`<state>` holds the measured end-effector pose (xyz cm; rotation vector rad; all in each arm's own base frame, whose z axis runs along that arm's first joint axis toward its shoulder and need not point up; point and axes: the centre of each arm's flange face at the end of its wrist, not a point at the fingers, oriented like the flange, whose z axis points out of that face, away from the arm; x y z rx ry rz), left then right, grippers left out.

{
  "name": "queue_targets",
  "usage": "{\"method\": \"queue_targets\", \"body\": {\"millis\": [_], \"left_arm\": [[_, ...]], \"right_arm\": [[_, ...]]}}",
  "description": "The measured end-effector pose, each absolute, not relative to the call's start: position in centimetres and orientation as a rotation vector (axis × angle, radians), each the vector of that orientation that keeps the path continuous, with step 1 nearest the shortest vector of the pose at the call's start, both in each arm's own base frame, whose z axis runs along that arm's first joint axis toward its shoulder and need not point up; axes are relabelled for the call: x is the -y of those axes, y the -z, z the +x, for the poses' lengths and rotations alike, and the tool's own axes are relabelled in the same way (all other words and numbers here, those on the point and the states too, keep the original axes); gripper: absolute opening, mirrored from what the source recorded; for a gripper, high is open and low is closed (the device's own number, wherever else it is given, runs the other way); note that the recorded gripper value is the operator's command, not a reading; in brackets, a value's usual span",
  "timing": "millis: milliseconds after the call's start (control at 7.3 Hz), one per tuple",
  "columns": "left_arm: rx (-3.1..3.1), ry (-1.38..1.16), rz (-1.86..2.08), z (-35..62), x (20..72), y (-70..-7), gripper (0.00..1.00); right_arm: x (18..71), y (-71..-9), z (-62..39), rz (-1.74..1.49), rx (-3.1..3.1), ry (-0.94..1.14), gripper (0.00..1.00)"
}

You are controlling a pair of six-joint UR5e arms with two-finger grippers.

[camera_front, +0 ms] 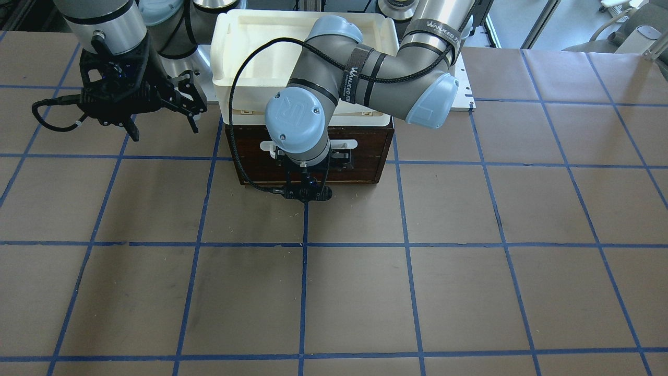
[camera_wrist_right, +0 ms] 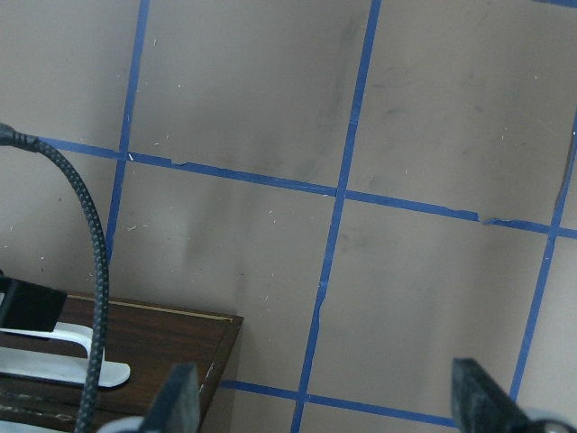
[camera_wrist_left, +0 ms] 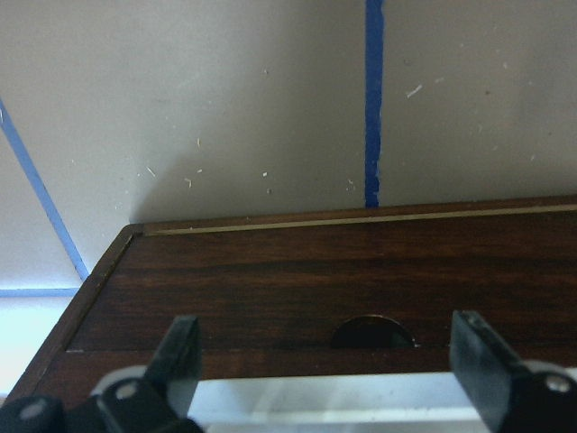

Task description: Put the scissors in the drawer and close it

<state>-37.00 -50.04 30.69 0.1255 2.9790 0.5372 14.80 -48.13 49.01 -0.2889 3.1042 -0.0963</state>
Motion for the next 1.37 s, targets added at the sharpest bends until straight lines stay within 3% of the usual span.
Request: {"method": "queue_targets", "body": {"millis": [548, 821, 1369], "left_arm": [[-3.062, 0.081, 0.139, -37.2, 54.3, -36.3, 1.0], [-3.025, 0.308, 0.119, -35.7, 53.2, -42.2, 1.0], [-3.035, 0.432, 0.009, -29.9, 51.9, -48.6, 1.0]], "right_arm": [[48.2, -49.1, 14.7, -0.293, -3.112, 0.107, 1.0], [48.3, -49.0, 14.5, -0.289, -3.114, 0.107, 1.0], [48.3, -49.0, 14.4, -0.286, -3.115, 0.106, 1.0]]}}
